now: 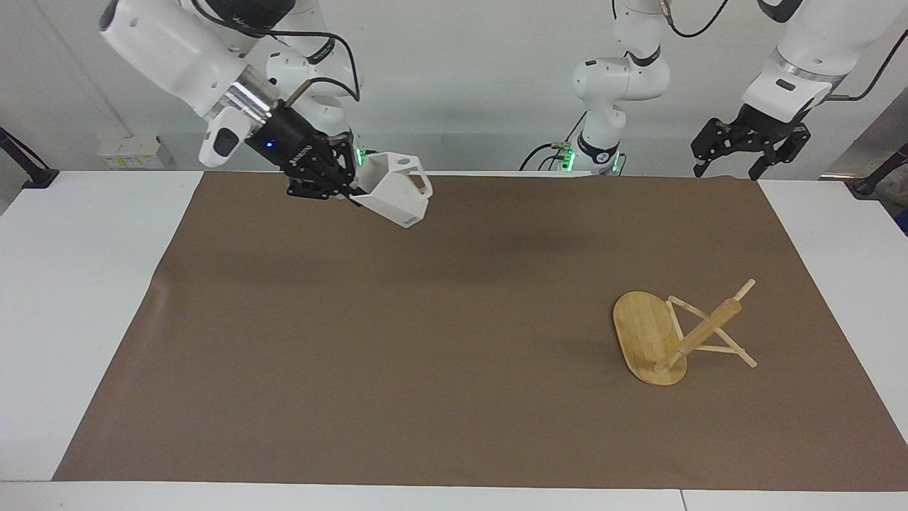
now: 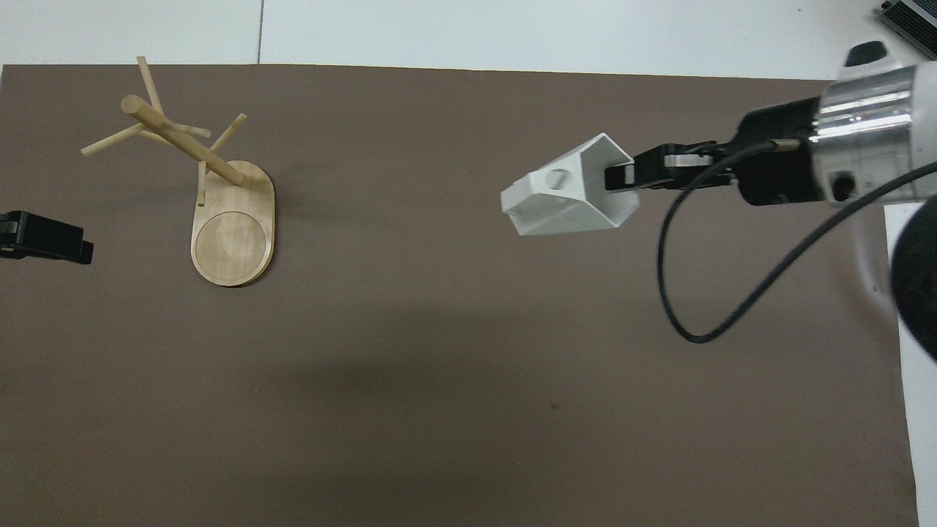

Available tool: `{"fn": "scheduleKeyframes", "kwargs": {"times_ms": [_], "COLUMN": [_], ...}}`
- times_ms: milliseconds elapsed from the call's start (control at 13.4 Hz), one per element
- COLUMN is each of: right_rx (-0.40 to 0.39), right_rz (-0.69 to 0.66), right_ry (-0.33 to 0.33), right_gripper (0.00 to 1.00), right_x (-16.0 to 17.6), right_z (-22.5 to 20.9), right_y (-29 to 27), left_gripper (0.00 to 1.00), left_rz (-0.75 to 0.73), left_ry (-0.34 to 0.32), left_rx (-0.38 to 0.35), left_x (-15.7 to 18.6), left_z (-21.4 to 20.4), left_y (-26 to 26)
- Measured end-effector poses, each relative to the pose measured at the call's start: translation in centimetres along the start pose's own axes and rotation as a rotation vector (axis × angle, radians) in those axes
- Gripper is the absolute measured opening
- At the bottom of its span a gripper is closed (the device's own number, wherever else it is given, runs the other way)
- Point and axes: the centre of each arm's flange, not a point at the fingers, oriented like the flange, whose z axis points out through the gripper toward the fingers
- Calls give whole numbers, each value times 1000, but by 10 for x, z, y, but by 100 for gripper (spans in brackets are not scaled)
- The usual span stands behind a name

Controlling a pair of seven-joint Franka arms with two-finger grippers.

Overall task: Hang cup on rack
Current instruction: 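Lift the mug with the right gripper while the left gripper approaches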

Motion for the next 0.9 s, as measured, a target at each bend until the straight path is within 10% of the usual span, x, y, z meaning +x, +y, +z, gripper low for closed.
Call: {"fn": "scheduleKeyframes", "kwargs": {"times_ms": [448, 897], "right_rx": [199, 238], "right_rz": [217, 237], "right_ry": [88, 100], "right_gripper": [5, 5], "right_x": [1, -18], "right_z": [84, 146], "right_y": [-63, -101], "left_gripper": [100, 100], "left_rz": [-365, -849], "left_ry": [-1, -50], "left_rx": [-143, -281], "left_x": [4, 12], "left_z": [-2, -1], "left_y": [5, 21]}}
